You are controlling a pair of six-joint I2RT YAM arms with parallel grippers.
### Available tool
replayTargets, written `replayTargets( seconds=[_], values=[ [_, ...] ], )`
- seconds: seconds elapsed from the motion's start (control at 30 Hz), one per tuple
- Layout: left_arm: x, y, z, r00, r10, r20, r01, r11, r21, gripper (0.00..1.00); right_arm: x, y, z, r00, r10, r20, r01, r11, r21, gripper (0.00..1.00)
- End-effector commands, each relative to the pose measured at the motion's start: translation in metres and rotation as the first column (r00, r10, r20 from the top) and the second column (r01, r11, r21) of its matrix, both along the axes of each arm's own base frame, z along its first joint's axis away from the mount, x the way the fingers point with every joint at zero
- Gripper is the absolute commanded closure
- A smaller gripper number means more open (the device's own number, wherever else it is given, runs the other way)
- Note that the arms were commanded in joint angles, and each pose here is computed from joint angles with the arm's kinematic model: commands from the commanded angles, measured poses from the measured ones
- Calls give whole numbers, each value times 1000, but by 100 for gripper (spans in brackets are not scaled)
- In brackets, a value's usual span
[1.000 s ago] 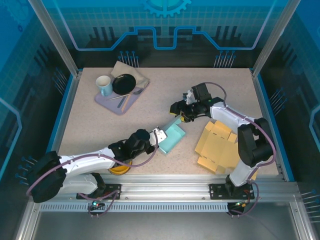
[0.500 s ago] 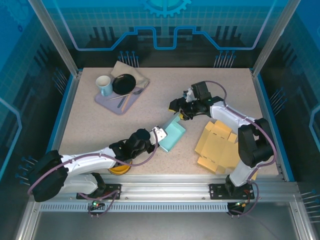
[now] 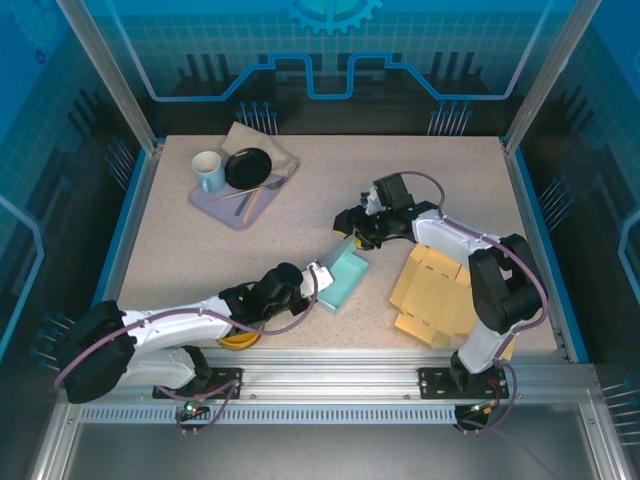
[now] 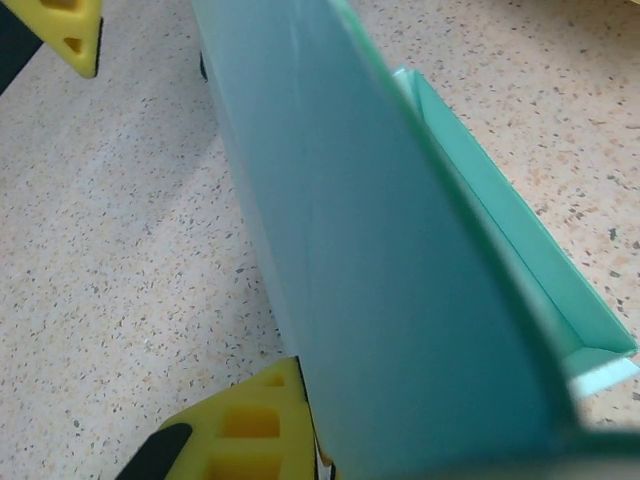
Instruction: Fold the paper box
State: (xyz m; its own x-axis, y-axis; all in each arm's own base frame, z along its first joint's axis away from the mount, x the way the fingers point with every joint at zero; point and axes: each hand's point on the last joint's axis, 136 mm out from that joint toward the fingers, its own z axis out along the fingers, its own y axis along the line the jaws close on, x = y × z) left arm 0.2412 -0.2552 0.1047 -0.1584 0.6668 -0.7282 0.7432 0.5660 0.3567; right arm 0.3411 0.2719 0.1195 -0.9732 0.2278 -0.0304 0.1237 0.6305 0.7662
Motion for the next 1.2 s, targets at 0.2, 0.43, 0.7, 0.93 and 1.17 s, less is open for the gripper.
replayTargets(
  seconds=[0.2, 0.43, 0.7, 0.93, 1.17],
  values=[
    [-26, -33, 3, 980, -174, -96, 173, 985, -18, 77, -83, 10, -30, 965, 185, -188, -202, 977, -74, 46],
    [-34, -31, 0, 971, -195, -135, 197, 980, -3, 68, -86, 9, -31, 965, 181, -190, -197, 978, -69, 46],
    [-45, -34, -9, 952, -214, -219, 217, 976, -7, 58, -88, 3, -32, 966, 186, -179, -207, 973, -102, 46],
    [-51, -35, -21, 934, -220, -282, 233, 972, 13, 52, -91, -11, -42, 969, 186, -164, -216, 958, -191, 46],
    [-53, -34, -27, 926, -222, -305, 241, 970, 26, 42, -88, -27, -53, 971, 187, -149, -224, 930, -293, 46]
  ],
)
